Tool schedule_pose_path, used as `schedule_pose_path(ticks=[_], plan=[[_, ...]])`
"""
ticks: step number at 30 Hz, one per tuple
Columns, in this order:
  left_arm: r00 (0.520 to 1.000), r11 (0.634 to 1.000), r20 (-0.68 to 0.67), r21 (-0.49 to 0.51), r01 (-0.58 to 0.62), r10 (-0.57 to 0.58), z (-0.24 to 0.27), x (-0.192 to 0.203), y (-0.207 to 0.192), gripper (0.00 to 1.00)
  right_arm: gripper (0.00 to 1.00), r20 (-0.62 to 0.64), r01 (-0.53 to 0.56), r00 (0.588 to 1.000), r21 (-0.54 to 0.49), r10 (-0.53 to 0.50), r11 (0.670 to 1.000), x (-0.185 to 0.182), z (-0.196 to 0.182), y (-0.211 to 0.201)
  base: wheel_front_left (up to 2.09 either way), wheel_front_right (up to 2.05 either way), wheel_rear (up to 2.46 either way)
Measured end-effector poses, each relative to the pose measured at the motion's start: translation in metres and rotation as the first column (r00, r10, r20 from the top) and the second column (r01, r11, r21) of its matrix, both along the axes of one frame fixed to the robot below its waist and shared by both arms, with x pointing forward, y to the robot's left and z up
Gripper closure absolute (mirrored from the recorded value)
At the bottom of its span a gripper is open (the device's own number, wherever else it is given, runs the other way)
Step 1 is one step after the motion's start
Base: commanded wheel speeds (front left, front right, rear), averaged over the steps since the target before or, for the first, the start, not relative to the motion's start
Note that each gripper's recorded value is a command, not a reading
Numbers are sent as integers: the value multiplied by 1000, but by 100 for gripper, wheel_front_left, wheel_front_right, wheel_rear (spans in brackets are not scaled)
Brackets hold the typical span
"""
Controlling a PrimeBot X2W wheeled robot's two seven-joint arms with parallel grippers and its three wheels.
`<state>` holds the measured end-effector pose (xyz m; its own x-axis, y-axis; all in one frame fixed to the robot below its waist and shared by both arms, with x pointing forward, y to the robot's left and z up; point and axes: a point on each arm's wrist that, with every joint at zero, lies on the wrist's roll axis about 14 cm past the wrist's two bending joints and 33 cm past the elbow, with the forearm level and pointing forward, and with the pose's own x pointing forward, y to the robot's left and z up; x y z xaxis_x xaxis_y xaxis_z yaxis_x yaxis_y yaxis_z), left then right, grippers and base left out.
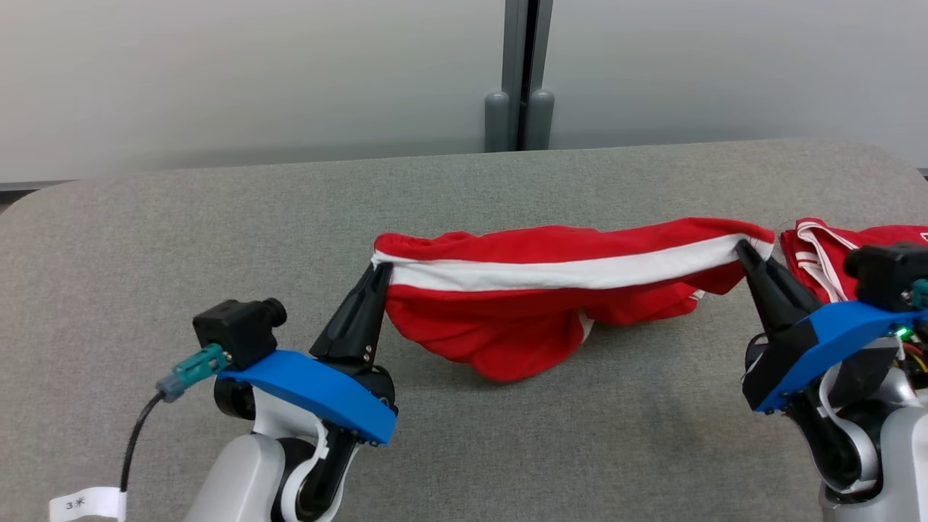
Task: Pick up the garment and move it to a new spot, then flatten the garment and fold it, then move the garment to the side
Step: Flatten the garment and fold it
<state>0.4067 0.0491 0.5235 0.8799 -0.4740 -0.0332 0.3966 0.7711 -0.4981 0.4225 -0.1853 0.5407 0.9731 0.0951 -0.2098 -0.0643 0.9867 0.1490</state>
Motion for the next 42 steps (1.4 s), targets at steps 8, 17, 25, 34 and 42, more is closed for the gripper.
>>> schedule_pose_path(ticks=[8,17,25,34,42], plan=[[997,983,62,-174,56,-46,61,10,-12,100,100,178,-30,983,-29,35,999,4,76,7,0,0,0],[997,993,69,-107,53,-45,89,107,-9,100,100,186,-31,981,-113,52,993,86,93,-3,0,0,0],[978,986,162,-123,-114,134,102,210,24,100,100,393,-25,913,-216,110,976,182,126,13,0,0,0],[877,951,392,-241,-193,278,144,237,45,100,100,644,19,752,-235,141,972,208,176,22,0,0,0],[942,973,255,-121,-195,220,29,206,30,100,100,306,-127,923,-331,233,935,205,33,32,0,0,0]])
